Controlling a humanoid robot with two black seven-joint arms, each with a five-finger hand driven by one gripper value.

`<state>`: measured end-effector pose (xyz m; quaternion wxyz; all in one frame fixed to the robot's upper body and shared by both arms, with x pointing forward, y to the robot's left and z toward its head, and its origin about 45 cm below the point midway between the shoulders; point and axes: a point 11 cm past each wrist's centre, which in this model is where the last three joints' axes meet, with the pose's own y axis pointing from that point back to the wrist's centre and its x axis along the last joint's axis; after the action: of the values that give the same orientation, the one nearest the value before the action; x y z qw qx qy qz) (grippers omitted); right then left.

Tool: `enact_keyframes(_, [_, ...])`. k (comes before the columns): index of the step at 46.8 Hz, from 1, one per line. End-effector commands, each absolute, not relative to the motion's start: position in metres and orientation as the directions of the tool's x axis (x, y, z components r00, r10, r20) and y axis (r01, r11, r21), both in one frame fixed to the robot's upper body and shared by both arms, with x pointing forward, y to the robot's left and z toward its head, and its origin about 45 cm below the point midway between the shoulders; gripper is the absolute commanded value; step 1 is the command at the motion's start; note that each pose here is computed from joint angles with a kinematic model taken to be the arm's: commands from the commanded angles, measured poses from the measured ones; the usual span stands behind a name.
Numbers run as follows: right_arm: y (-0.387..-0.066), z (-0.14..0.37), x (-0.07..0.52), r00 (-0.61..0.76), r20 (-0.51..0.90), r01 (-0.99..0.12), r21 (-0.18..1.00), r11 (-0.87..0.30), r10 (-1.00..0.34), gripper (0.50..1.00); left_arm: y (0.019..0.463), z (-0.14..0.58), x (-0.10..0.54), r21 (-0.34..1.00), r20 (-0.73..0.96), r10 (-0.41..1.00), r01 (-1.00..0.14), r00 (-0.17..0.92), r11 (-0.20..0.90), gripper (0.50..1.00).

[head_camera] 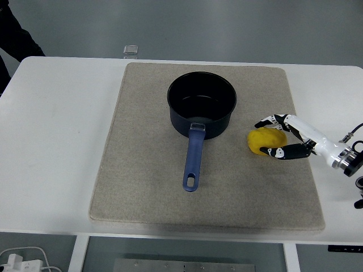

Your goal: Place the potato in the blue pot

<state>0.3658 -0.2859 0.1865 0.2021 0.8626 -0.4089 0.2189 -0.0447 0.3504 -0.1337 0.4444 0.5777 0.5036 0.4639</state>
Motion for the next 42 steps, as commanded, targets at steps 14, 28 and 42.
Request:
enact_keyframes(14, [-0.287, 0.195, 0.372, 0.539, 0.552, -0.811, 0.138, -0.568, -0.636, 0.500, 0.350, -0.134, -0.045, 0.981, 0.088, 0.994, 0.169, 0.062, -0.098, 0.996])
enact_keyframes(28, [-0.300, 0.231, 0.393, 0.481, 0.571, -0.839, 0.080, -0.539, -0.665, 0.500, 0.350, -0.134, -0.045, 0.981, 0.087, 0.994, 0.170, 0.063, -0.097, 0.996])
enact_keyframes(42, [-0.294, 0.294, 0.422, 0.451, 0.542, -0.841, -0.008, -0.542, -0.709, 0.500, 0.349, -0.134, -0.045, 0.981, 0.085, 0.994, 0.170, 0.063, -0.095, 0.996])
